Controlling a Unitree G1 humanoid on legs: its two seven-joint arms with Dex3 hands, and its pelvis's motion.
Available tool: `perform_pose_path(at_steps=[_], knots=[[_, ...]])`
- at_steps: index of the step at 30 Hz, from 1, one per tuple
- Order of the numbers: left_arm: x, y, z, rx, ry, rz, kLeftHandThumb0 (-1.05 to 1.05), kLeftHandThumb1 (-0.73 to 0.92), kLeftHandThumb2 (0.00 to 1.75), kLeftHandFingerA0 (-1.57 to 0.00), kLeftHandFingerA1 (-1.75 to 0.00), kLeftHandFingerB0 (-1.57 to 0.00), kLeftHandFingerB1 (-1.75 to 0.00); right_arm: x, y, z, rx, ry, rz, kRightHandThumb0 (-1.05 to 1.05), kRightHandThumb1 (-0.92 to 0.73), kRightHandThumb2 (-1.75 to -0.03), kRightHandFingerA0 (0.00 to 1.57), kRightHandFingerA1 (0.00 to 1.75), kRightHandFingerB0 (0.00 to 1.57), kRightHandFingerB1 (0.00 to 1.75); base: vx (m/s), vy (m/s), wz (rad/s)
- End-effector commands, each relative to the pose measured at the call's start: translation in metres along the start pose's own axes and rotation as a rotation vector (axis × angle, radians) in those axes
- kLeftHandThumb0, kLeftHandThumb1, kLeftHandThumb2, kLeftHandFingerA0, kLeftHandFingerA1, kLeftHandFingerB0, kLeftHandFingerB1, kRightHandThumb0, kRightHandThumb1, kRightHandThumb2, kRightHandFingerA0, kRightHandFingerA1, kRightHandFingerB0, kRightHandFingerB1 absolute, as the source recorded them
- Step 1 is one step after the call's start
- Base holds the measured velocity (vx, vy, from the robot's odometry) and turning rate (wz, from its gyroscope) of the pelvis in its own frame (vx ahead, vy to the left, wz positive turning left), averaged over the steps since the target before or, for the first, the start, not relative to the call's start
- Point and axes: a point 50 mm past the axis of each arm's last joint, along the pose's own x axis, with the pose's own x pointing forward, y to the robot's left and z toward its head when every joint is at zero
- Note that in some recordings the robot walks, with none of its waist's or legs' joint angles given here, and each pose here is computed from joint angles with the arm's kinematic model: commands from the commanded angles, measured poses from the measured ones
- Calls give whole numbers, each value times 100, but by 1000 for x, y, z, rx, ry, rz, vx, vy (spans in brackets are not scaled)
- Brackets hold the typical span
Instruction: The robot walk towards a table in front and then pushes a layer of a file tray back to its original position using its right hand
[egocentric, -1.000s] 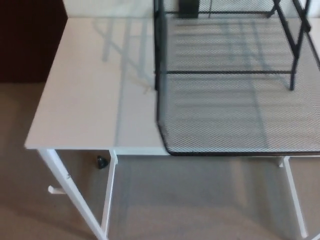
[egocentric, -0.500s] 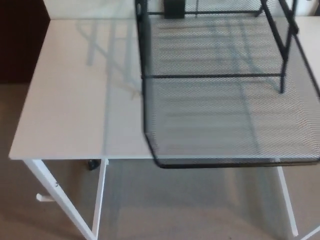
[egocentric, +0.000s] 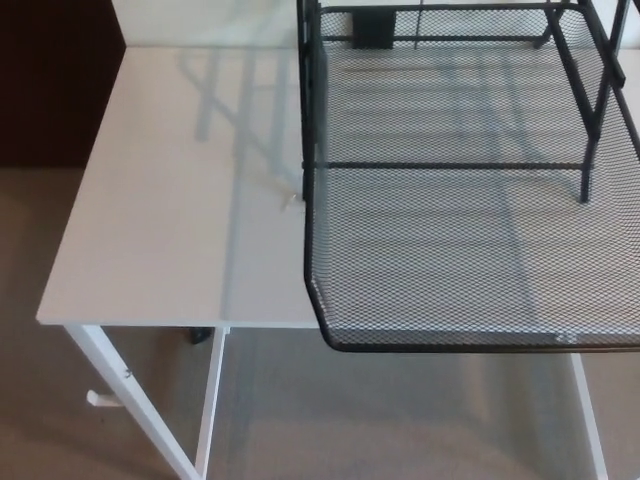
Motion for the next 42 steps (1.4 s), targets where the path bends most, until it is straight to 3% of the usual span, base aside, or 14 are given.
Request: perform_pose_path(at_steps=[1,2,3,6,7,9,16,17,22,23,25,29,30,42], knots=[[0,5,0,22,-2,15,-14,46,88,-42,-60,-18,-49,-1,-5,0,-24,3,-5,-26,-54,-56,68,47,49,40,0,0,0],[-1,5,0,23,-4,9,-14,47,89,-41,-60,-18,-49,-2,-4,0,-27,0,-3,-26,-54,-56,67,48,48,40,0,0,0],[-1,5,0,29,-5,8,-14,47,89,-42,-60,-18,-49,-2,-4,0,-33,-5,-7,-34,-48,-67,61,53,45,46,0,0,0],[-2,4,1,41,-6,9,-13,47,89,-43,-60,-18,-49,-5,-1,5,6,-40,-14,-34,-48,-67,61,53,46,47,0,0,0],[-3,5,2,45,-10,7,-13,47,89,-43,-60,-18,-49,-9,3,13,110,-98,5,-21,-55,-56,66,48,49,41,0,0,0],[-2,5,2,44,-13,5,-14,47,89,-43,-60,-18,-49,-12,5,20,170,-136,31,-29,-49,-64,61,54,44,46,0,0,0],[0,6,7,41,-21,14,-14,46,89,-45,-62,-20,-50,-64,28,92,163,-522,142,-30,-50,-66,59,53,48,47,0,0,0],[0,6,7,52,-18,12,-18,63,58,-52,-44,-32,-35,-82,29,107,139,-611,147,-33,-49,-68,58,52,47,47,0,0,0],[1,8,7,59,-11,13,-18,63,58,-52,-44,-31,-35,-116,30,134,117,-749,136,-34,-49,-68,58,51,47,47,0,0,0],[1,7,7,53,-12,13,-14,46,89,-43,-61,-19,-49,-124,30,138,120,-786,132,-33,-49,-67,55,50,48,46,0,0,0],[0,6,5,43,-11,10,-13,47,89,-43,-61,-18,-49,-139,32,145,132,-852,122,-25,-56,-56,59,43,52,40,0,0,0],[-1,6,5,65,-8,8,-14,47,89,-44,-61,-19,-49,-158,33,155,120,-959,110,-23,-55,-56,56,42,53,40,0,0,0],[-1,6,5,69,-11,7,-17,64,58,-51,-44,-31,-35,-167,33,161,115,-1009,115,-20,-55,-56,57,43,53,40,0,0,0],[0,6,5,95,-1,10,-18,63,58,-54,-44,-32,-35,-221,31,193,58,-1211,89,-22,-50,-55,63,45,60,43,0,0,0]])
